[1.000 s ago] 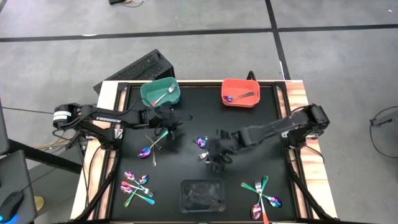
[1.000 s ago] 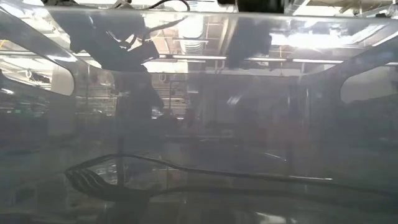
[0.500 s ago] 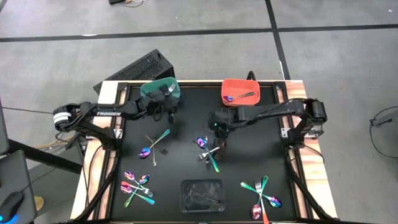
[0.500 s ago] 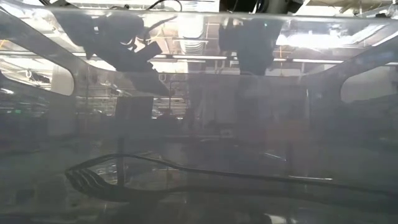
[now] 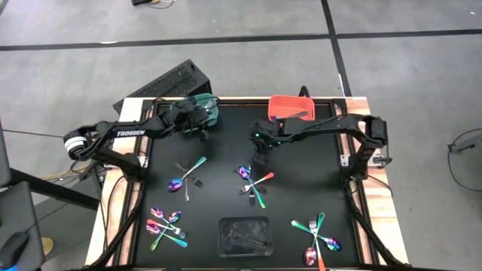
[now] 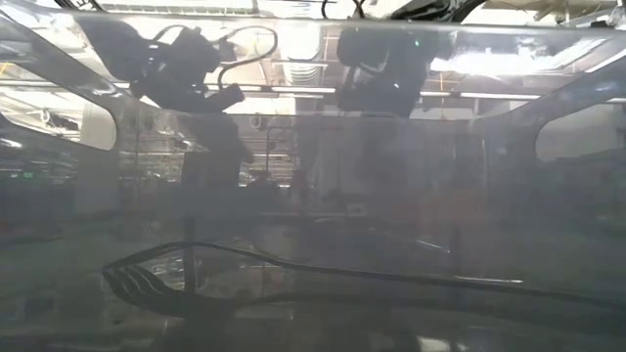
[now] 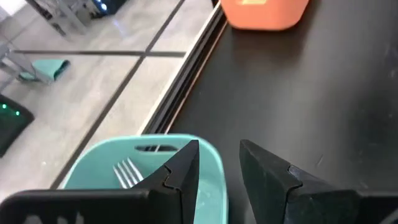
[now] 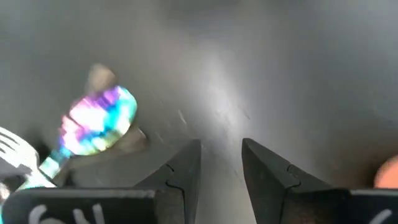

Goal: Sort silverware by color (type)
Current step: Put the blue spoon into the orange bin

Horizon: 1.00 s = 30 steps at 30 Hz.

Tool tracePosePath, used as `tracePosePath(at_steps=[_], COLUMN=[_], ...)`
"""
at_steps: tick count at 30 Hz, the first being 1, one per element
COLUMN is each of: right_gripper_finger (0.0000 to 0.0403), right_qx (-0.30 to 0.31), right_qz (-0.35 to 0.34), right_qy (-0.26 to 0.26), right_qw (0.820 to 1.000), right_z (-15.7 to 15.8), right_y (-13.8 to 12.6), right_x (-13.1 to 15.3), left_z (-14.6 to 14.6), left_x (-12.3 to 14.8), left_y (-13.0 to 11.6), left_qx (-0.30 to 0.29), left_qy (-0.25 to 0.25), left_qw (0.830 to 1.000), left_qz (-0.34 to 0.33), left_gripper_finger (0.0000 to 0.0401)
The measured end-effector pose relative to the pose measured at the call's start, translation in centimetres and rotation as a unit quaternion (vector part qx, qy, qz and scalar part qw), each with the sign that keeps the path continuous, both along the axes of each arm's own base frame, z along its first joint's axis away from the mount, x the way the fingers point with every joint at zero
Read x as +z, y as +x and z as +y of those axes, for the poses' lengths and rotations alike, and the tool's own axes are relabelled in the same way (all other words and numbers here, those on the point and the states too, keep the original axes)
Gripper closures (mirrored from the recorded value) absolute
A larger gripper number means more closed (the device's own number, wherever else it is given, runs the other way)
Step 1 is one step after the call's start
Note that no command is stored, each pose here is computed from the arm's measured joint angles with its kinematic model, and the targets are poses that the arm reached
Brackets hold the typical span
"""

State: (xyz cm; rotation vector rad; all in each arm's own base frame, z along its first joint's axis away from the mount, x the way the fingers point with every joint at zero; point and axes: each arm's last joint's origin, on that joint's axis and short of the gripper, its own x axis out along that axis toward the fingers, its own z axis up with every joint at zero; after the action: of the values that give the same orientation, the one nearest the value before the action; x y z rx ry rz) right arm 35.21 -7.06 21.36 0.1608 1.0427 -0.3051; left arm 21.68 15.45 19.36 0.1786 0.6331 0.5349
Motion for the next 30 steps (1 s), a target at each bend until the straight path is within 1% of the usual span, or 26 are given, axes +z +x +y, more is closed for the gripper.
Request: tracePosePath(at_steps=[2, 5, 8, 9, 10, 12, 14, 15, 17, 19, 21, 23, 27, 29, 30], right_gripper_finger=[0.0269, 0.0269, 0.0269, 0.0269, 0.0269, 0.0269, 0.0269, 0.0269, 0.0269, 0.0269, 0.0269, 0.0269, 0.0276, 0.0292, 0.0302], right_qx=[0.000, -0.008, -0.046, -0.062, -0.076, -0.087, -0.084, -0.086, -0.099, -0.108, -0.103, -0.086, -0.036, -0.040, -0.049], right_qz=[-0.011, 0.006, 0.040, 0.034, 0.014, -0.051, -0.118, -0.140, -0.167, -0.180, -0.187, -0.183, -0.171, -0.173, -0.159], right_qy=[-0.002, -0.014, -0.023, -0.020, -0.015, -0.015, -0.028, -0.039, -0.067, -0.085, -0.082, -0.068, -0.008, 0.009, 0.011], right_qw=[1.000, 1.000, 0.998, 0.997, 0.997, 0.995, 0.989, 0.986, 0.979, 0.974, 0.974, 0.977, 0.985, 0.984, 0.986], right_z=[0.3, 0.7, 0.7, 0.7, 0.6, 0.7, 1.1, 1.3, 1.8, 2.2, 2.7, 2.9, 3.8, 4.4, 4.6], right_y=[0.2, -0.3, -1.6, -1.9, -2.2, -2.7, -3.4, -3.9, -4.9, -5.8, -6.4, -6.3, -6.0, -5.9, -6.2], right_x=[0.2, 0.5, 1.1, 1.6, 2.4, 4.8, 7.6, 8.6, 10.3, 11.3, 11.9, 11.8, 11.1, 11.1, 10.9], left_z=[0.1, 0.2, 0.2, 0.2, 0.2, 0.3, 0.4, 0.5, 0.5, 0.5, 0.5, 0.4, 0.5, 0.5, 0.5], left_x=[-0.1, -0.2, -0.6, -0.7, -0.8, -1.0, -1.1, -1.1, -1.1, -1.1, -1.1, -1.0, -0.8, -0.8, -0.8], left_y=[-0.1, -0.4, -0.7, -0.8, -0.9, -1.1, -1.3, -1.3, -1.3, -1.3, -1.3, -1.2, -1.0, -1.0, -1.0], left_qx=[0.005, 0.013, 0.020, 0.025, 0.032, 0.043, 0.051, 0.054, 0.059, 0.062, 0.064, 0.058, 0.049, 0.049, 0.050], left_qy=[-0.004, -0.014, -0.025, -0.028, -0.030, -0.031, -0.034, -0.037, -0.042, -0.046, -0.048, -0.054, -0.053, -0.051, -0.052], left_qw=[1.000, 1.000, 0.999, 0.999, 0.998, 0.997, 0.996, 0.996, 0.996, 0.996, 0.996, 0.996, 0.997, 0.997, 0.997], left_qz=[0.002, 0.008, 0.027, 0.035, 0.042, 0.053, 0.057, 0.055, 0.049, 0.047, 0.044, 0.037, 0.019, 0.018, 0.018], left_gripper_finger=[0.0296, 0.0296, 0.0296, 0.0296, 0.0296, 0.0296, 0.0296, 0.0296, 0.0296, 0.0296, 0.0296, 0.0296, 0.0296, 0.0296, 0.0296])
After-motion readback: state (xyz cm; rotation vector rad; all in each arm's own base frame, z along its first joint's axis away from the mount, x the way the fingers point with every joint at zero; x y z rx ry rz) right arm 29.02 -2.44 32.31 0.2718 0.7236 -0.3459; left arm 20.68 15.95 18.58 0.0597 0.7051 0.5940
